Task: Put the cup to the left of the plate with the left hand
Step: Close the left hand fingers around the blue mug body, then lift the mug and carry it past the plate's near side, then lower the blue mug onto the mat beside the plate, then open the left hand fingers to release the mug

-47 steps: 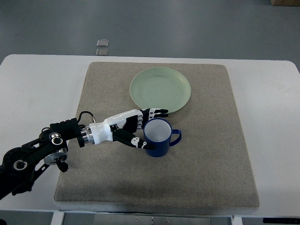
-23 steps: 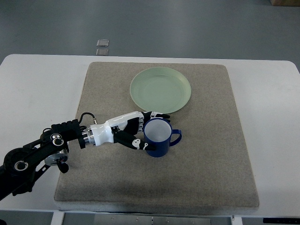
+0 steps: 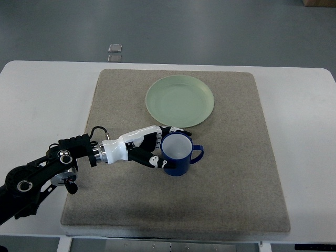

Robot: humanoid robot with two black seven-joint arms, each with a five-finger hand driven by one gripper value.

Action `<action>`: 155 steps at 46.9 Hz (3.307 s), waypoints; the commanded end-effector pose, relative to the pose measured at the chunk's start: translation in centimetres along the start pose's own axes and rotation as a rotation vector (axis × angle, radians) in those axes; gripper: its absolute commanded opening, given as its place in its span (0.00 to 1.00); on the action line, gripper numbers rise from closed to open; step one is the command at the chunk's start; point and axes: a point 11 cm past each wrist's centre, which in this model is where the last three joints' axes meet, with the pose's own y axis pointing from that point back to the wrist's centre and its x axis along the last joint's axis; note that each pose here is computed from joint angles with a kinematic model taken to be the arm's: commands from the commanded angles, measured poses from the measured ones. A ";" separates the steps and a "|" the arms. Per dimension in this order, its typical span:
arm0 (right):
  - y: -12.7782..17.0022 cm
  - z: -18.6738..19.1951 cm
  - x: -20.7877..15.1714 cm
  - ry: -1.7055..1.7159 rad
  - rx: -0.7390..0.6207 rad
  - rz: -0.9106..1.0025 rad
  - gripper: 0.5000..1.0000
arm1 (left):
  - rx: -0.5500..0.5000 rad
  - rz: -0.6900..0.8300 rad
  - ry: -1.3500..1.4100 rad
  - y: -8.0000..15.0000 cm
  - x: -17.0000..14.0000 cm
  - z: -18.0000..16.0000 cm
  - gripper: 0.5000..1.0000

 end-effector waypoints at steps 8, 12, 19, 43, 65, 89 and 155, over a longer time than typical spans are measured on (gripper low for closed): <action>0.0 0.0 0.0 0.000 -0.001 0.000 0.86 | 0.014 -0.012 -0.028 -0.4 -0.3 -0.2 0.41; 0.0 0.0 0.0 0.000 0.000 0.000 0.86 | 0.013 -0.010 -0.031 -0.4 -0.3 -0.1 0.38; 0.0 0.0 0.0 0.000 0.000 0.000 0.86 | -0.002 0.004 -0.033 -0.4 0.1 0.3 0.32; 0.0 0.0 0.0 0.000 -0.001 -0.001 0.86 | -0.196 0.288 -0.158 5.1 9.6 9.6 0.00; 0.0 0.0 0.0 0.000 -0.001 -0.001 0.86 | -0.103 0.604 -0.115 9.7 14.4 5.1 0.00; 0.0 0.0 0.0 0.000 -0.001 0.000 0.86 | -0.094 0.692 -0.085 10.0 14.8 2.2 0.00; 0.0 0.0 0.0 0.000 -0.001 0.000 0.86 | -0.259 0.672 0.326 13.4 19.0 8.6 1.00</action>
